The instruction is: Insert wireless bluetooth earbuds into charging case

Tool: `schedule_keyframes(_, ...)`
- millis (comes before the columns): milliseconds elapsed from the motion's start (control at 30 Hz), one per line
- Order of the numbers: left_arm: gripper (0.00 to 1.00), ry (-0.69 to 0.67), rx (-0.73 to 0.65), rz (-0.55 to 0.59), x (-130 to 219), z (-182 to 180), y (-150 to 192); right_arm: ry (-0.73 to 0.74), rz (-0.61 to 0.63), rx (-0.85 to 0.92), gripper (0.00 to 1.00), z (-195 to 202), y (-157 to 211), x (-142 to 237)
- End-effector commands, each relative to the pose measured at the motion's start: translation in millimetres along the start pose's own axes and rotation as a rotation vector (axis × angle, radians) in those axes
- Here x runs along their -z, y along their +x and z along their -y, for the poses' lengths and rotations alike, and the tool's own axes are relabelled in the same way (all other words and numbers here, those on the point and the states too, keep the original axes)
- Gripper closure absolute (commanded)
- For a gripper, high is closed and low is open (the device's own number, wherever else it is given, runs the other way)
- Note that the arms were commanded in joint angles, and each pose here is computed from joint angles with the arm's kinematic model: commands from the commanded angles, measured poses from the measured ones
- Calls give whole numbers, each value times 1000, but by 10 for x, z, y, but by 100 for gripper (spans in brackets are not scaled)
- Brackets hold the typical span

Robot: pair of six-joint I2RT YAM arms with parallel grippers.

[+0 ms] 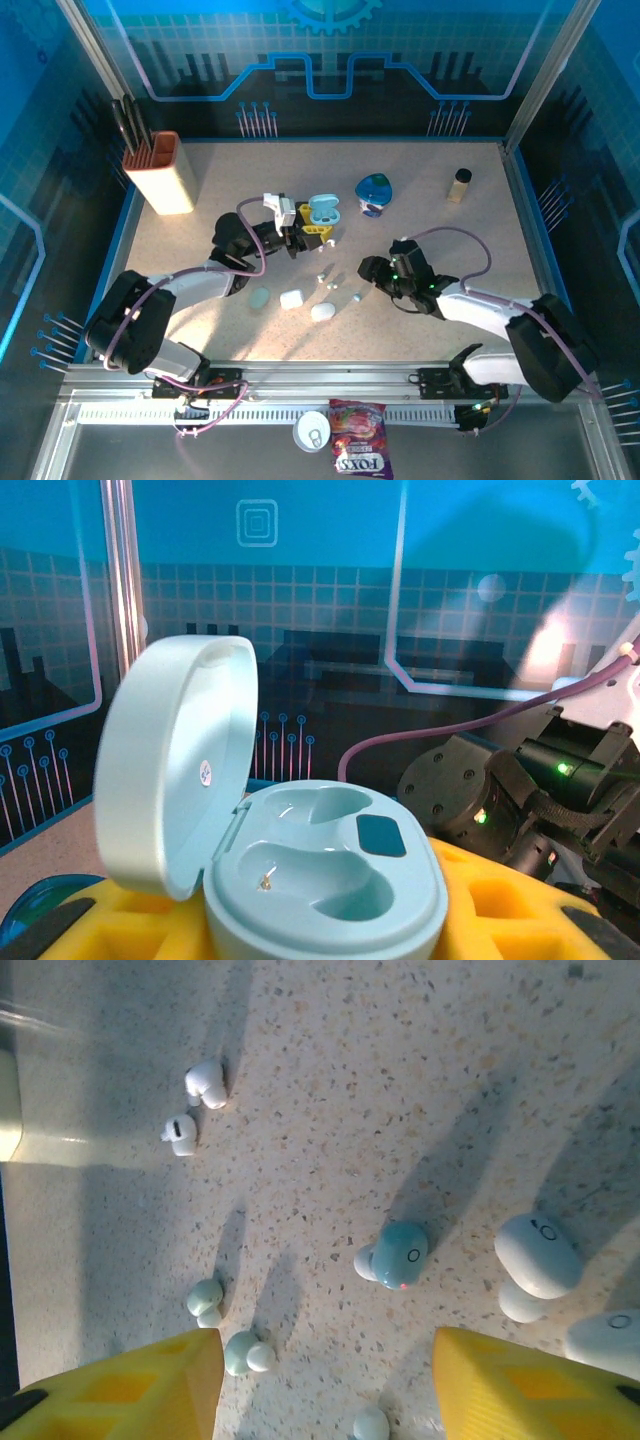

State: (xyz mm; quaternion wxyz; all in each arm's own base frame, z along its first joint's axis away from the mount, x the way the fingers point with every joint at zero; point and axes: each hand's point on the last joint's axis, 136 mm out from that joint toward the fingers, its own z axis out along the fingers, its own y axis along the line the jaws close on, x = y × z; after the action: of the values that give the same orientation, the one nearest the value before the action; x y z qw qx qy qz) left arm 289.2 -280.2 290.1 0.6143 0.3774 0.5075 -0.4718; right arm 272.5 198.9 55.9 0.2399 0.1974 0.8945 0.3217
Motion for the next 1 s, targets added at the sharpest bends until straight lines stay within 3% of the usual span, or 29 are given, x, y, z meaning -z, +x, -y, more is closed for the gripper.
schedule_keyframes(0, 62, -1, -58, 15, 18, 10, -36, -34, 59, -123, 44, -87, -71, -108)
schedule_keyframes(333, 63, 32, -82, 29, 6, 66, -111, 3, 35, -179, 45, -7, -19, -323)
schedule_keyframes(700, 63, 53, -81, 14, -9, 118, -81, 65, 63, -172, 54, 107, -118, -342)
schedule_keyframes(967, 62, 57, -78, 13, -5, 141, -76, 82, 82, -168, 55, 131, -165, -330)
